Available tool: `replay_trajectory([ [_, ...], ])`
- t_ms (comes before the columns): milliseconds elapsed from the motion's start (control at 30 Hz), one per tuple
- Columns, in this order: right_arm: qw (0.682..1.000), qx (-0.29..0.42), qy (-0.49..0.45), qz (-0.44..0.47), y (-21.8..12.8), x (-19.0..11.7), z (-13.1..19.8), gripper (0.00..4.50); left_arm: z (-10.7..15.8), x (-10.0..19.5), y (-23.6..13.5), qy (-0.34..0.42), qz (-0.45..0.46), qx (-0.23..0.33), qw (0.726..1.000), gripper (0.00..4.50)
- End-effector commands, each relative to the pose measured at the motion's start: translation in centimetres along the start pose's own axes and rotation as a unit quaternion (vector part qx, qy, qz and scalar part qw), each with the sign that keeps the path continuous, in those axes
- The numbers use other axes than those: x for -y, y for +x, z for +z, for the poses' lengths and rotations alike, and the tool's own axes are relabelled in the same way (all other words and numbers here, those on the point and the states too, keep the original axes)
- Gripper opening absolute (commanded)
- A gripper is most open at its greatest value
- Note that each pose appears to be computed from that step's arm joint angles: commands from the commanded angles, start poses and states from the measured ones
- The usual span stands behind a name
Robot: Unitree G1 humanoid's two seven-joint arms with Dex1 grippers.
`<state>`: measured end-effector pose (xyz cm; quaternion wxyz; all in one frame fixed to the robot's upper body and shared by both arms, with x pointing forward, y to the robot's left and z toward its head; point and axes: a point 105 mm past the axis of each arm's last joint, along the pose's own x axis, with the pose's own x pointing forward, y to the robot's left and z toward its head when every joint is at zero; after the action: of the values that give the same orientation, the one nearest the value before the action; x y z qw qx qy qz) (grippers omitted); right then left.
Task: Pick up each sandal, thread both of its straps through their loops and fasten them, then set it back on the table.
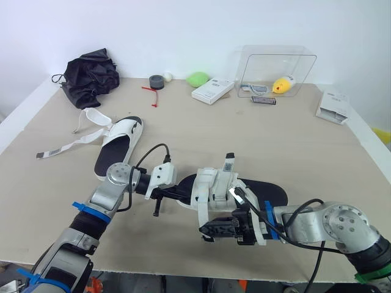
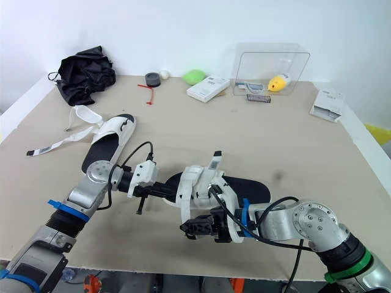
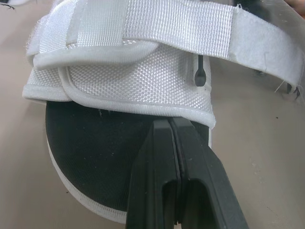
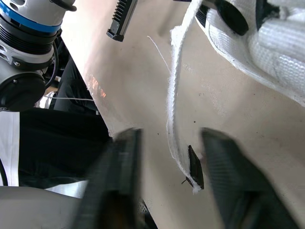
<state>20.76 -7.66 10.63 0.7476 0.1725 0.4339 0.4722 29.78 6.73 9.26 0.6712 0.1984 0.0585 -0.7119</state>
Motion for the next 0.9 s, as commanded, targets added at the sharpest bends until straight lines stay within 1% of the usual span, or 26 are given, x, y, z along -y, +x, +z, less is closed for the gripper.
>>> replay_trajectory([
  [33,1.0,0.015,-0.01,0.001,-0.5,-0.1,0.9,0.05,-2.9,1.9,0.7,-0.052,-0.032,-0.043,0.997,0.0],
  [100,1.0,0.015,-0.009,0.005,-0.5,-0.1,0.9,0.05,-2.8,1.9,0.7,-0.052,-0.032,-0.042,0.997,0.0],
  [233,0.999,0.021,-0.011,0.036,-0.9,-1.2,1.5,0.05,-2.4,2.0,0.6,-0.054,-0.032,-0.029,0.998,0.0],
  [300,0.998,0.039,-0.005,0.056,-1.4,-1.8,2.5,0.05,-2.2,2.1,0.6,-0.057,-0.033,-0.022,0.998,0.0],
  [400,0.992,0.083,0.002,0.09,-2.1,-2.5,4.8,0.05,-2.4,2.3,0.6,-0.057,-0.035,-0.02,0.998,0.0],
  [500,0.987,0.113,-0.01,0.112,-2.4,-3.3,6.8,0.05,-2.6,2.4,0.5,-0.05,-0.037,-0.023,0.998,0.0],
  [733,0.987,0.148,0.001,0.069,-2.3,-2.3,10.6,0.05,-2.6,2.4,0.6,-0.047,-0.038,-0.021,0.998,0.0],
  [900,0.989,0.136,0.001,0.059,-2.4,-2.0,10.8,0.05,-2.6,2.5,0.6,-0.046,-0.037,-0.021,0.998,0.0],
])
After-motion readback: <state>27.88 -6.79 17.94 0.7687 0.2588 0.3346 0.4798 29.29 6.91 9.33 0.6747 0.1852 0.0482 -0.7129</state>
